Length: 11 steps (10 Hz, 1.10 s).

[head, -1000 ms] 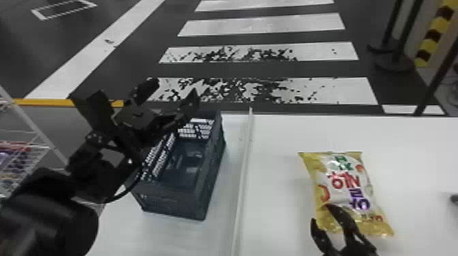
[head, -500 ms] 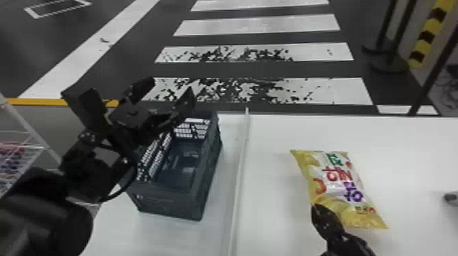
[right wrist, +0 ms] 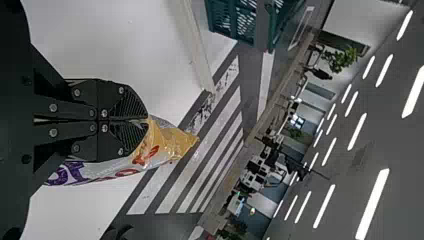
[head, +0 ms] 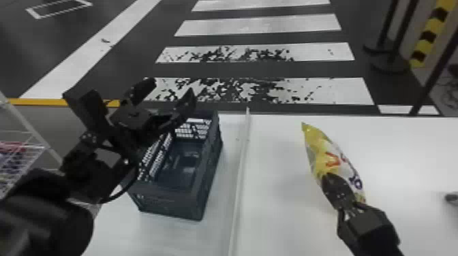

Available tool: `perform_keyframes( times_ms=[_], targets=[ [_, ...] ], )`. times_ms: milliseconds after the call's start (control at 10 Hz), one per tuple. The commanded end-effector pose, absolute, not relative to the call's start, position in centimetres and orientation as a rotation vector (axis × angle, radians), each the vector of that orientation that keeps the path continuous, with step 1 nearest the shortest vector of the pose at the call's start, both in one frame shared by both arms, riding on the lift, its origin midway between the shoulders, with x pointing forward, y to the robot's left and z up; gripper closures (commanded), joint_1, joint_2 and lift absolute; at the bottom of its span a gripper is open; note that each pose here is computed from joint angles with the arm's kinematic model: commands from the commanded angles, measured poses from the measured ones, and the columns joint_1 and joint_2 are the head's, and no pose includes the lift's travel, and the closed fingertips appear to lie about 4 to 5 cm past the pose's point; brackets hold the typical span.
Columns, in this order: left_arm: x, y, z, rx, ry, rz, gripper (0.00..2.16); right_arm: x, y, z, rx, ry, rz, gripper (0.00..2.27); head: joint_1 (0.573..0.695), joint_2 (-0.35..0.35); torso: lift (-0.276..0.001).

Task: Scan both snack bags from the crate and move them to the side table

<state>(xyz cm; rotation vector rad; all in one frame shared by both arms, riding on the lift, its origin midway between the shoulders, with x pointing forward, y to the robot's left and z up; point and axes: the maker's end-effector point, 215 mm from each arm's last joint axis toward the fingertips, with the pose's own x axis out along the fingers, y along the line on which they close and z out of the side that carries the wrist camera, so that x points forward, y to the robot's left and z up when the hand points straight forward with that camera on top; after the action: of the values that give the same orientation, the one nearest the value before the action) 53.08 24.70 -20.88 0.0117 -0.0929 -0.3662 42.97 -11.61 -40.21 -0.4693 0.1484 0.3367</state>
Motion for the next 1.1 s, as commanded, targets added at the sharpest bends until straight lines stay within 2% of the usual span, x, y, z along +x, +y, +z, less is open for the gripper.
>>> perform_keyframes(
  times_ms=[0,200,300,500,700,1000],
  targets=[
    [53.0,24.5,-20.9,0.008,-0.094,-0.370,0.03,44.5,-13.0,-36.8,-0.328,0.164,0.284,2.22,0.695,0.155,-0.095],
    [52.8,24.5,-21.2,0.008,-0.088,-0.372,0.03,45.3,-14.2,-35.1,-0.161,0.206,0.248,2.22,0.695,0.129,-0.095],
    [52.7,24.4,-21.3,0.007,-0.087,-0.374,0.03,45.2,-15.0,-35.9,-0.048,0.275,0.246,2.22,0.695,0.124,-0.095],
    [52.6,24.3,-21.3,0.008,-0.087,-0.378,0.03,44.9,-16.4,-36.1,0.146,0.324,0.241,2.22,0.695,0.109,-0.095],
    [52.5,24.2,-21.5,0.006,-0.084,-0.380,0.03,44.6,-17.3,-35.4,0.274,0.363,0.241,2.22,0.695,0.089,-0.095],
    [52.3,23.8,-21.4,0.010,-0.088,-0.386,0.03,45.2,-17.9,-30.7,0.405,0.293,0.226,2.22,0.695,0.073,-0.095]
  ],
)
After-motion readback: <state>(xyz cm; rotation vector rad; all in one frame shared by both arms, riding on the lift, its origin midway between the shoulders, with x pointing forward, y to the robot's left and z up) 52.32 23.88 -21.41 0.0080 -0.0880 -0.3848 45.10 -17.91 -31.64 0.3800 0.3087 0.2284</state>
